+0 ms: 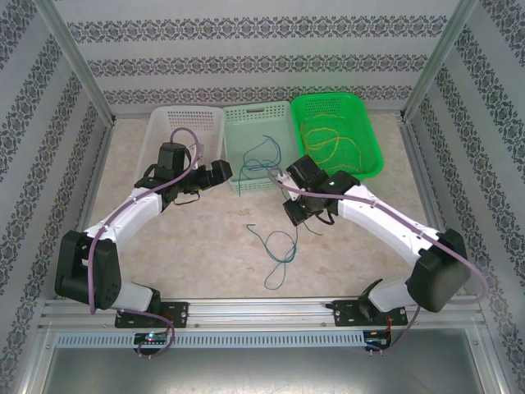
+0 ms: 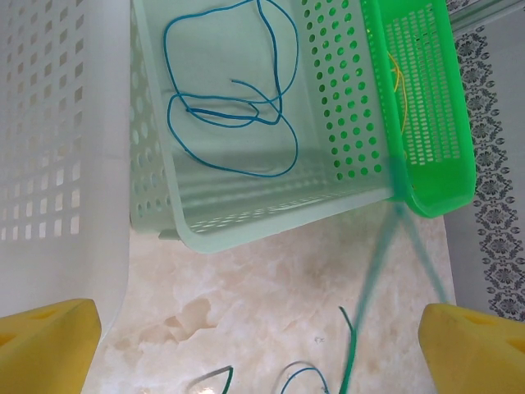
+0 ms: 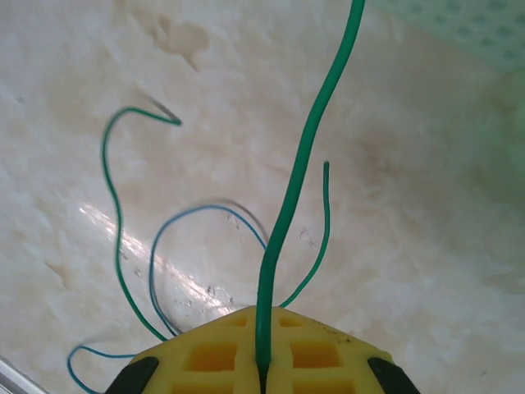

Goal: Untangle the cables

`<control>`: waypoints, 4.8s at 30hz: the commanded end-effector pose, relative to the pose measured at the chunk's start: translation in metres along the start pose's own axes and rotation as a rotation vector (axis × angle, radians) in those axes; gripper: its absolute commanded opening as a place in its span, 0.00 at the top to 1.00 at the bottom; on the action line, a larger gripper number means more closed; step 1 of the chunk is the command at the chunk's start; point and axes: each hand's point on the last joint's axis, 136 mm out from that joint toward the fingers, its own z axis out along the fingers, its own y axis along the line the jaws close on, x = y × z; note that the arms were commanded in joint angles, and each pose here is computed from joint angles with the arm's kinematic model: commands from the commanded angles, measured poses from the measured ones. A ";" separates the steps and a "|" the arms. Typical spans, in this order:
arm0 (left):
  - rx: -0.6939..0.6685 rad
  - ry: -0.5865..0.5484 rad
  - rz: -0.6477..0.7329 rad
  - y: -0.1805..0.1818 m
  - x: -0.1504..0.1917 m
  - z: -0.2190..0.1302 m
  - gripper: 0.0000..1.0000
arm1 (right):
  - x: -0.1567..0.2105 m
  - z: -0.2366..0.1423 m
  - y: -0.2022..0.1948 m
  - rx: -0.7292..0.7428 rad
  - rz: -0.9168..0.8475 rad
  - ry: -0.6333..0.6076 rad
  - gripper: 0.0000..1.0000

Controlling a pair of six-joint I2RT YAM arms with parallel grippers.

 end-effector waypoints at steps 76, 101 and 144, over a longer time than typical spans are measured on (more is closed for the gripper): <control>-0.351 0.047 0.669 -0.022 -0.034 -0.045 0.35 | -0.046 -0.052 -0.035 0.255 -0.331 -0.118 0.98; -0.506 -0.506 0.116 0.035 -0.095 -0.176 0.00 | -0.312 0.021 0.087 -0.791 0.584 -0.312 1.00; -0.490 -0.450 0.076 0.054 -0.075 -0.169 0.00 | -0.281 0.195 0.101 -0.619 0.761 -0.126 0.50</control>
